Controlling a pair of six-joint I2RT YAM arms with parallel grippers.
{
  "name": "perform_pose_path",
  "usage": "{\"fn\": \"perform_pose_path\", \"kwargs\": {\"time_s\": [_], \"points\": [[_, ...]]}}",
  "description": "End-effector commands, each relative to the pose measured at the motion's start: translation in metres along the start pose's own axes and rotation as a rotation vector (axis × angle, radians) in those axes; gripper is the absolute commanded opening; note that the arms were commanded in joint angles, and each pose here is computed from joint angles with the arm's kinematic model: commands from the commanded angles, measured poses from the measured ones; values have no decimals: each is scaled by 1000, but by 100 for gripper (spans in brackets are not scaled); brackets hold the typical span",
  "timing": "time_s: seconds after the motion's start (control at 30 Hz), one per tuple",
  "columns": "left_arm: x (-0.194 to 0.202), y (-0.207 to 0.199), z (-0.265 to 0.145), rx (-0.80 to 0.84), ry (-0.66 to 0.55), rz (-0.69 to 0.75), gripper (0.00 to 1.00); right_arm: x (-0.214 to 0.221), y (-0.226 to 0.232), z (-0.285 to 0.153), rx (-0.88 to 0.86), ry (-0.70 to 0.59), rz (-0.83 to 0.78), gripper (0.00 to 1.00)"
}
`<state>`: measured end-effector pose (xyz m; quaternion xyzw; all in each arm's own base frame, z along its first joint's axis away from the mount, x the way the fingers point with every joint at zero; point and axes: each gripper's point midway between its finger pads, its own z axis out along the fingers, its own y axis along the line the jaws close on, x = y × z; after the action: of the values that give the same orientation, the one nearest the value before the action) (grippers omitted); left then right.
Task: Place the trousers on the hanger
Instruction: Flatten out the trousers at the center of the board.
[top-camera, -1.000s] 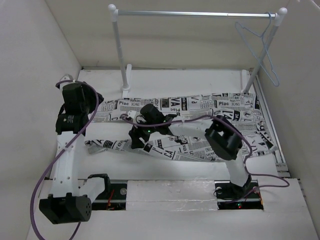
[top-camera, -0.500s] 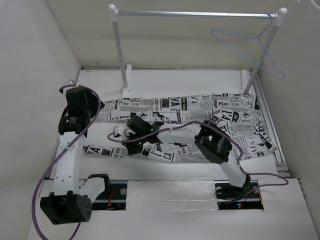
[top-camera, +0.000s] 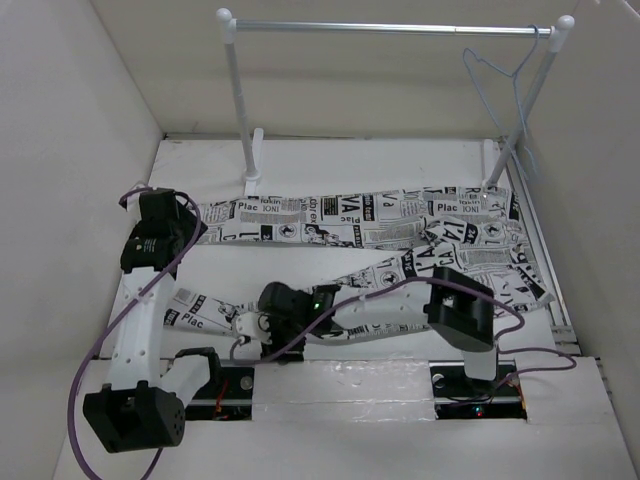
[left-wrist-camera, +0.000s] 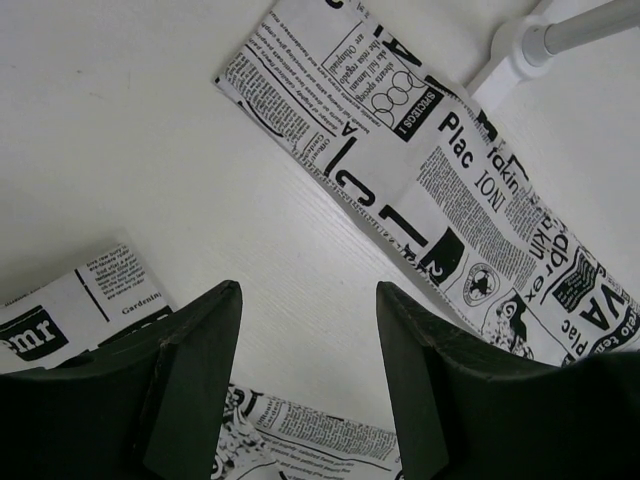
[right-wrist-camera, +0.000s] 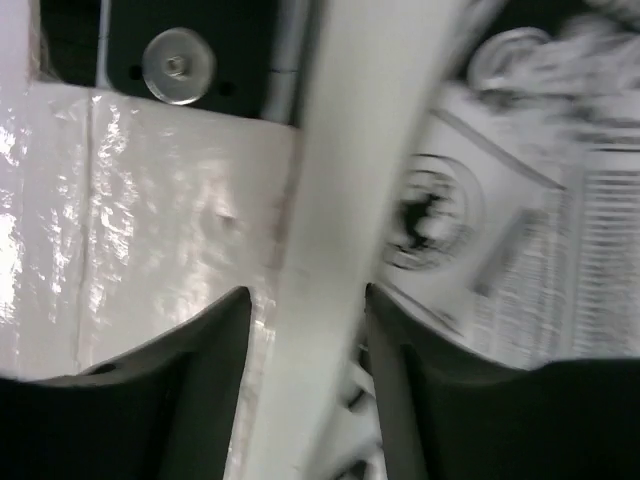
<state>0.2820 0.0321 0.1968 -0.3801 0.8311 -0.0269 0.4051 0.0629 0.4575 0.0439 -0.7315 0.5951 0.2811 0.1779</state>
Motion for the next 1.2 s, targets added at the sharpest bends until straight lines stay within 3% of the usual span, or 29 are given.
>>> {"fn": "perform_pose_path", "kwargs": {"time_s": [0.0, 0.1, 0.17, 0.27, 0.3, 0.5, 0.57, 0.6, 0.63, 0.7, 0.93, 1.07, 1.17], "points": [[-11, 2, -6, -3, -47, -2, 53, -46, -46, -63, 104, -212, 2, 51], [-7, -1, -5, 22, -35, 5, 53, -34, -87, -76, 146, -236, 71, 14], [-2, -1, -5, 37, -24, 7, 53, -24, -112, -66, 166, -219, 107, 18], [6, 0, -4, 50, -6, 2, 52, -8, -136, -42, 130, -156, 122, 46], [8, 1, -4, 53, -4, 8, 52, 4, -134, -25, 81, -114, 127, 51], [15, 3, 0, 57, 9, 16, 52, 13, -124, -8, 8, -119, 144, 53], [19, 3, 2, 63, 21, 16, 52, 15, -122, -3, -7, -128, 156, 42], [20, 3, 3, 63, 25, 16, 52, 16, -126, -3, -5, -136, 170, 25], [22, 3, 4, 66, 30, 18, 52, 16, -130, -3, -1, -150, 187, 15], [25, 4, 6, 63, 39, 24, 52, 16, -137, -7, 9, -166, 206, 2], [32, 0, 9, 87, 77, 58, 52, 12, -198, -60, 149, -259, 250, 0], [39, -8, 12, 128, 108, 79, 52, 8, -252, -123, 347, -363, 344, 0], [44, -12, 16, 125, 116, 96, 51, -7, -259, -138, 375, -439, 343, 0]]}}
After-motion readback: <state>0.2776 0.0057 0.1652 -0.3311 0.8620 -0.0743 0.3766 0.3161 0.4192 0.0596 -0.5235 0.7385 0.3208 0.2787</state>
